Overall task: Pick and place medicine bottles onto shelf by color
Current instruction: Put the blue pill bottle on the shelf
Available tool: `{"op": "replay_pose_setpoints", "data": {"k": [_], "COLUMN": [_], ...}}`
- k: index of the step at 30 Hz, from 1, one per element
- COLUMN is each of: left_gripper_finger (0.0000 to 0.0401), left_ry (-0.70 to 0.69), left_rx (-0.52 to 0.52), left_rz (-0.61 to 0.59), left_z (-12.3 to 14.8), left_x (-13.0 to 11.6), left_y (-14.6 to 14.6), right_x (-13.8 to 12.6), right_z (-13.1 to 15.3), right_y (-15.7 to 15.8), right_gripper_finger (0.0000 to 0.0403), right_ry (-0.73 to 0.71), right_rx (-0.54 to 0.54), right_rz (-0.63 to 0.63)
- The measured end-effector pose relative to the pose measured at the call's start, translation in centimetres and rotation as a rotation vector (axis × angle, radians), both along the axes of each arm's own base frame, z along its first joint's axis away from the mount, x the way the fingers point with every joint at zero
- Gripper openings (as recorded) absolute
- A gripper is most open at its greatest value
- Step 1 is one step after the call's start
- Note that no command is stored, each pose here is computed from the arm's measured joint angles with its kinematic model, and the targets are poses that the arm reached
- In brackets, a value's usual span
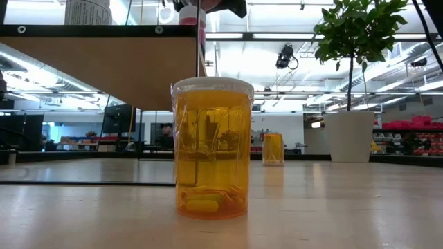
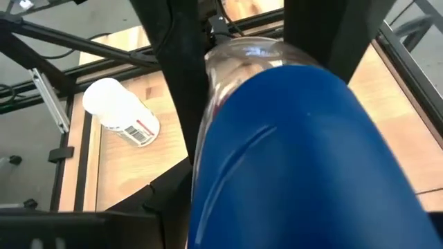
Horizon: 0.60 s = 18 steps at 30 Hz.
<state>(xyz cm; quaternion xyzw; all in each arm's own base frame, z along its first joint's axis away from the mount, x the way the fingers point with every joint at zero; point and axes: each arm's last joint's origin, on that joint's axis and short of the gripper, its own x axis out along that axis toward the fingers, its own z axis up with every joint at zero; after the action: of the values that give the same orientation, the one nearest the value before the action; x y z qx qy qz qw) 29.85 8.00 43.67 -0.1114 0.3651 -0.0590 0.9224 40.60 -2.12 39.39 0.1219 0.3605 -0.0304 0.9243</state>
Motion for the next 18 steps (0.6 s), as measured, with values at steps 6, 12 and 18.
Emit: {"op": "replay_pose_setpoints", "data": {"k": [6,12,18], "left_gripper_finger": [0.0127,0.0126,0.0126], "left_ry": [-0.004,0.009,0.012], "left_rx": [-0.017,-0.030,-0.031], "left_rz": [-0.024,-0.034,-0.032], "left_z": [0.05,-0.01,0.11], "left_x": [-0.08,-0.24,-0.56], "left_y": [-0.11,-0.16,-0.13], "right_x": [0.57,0.63,0.86], "right_z": [0.60,0.67,0.82], "right_y": [0.05,0.12,0.17], "right_gripper_finger": [0.0212,0.0212,0.0212], "right_ry": [-0.086,-0.097,-0.124], "right_rx": [0.016,0.021,0.024], "right_rz": [0.020,0.023,0.025]}}
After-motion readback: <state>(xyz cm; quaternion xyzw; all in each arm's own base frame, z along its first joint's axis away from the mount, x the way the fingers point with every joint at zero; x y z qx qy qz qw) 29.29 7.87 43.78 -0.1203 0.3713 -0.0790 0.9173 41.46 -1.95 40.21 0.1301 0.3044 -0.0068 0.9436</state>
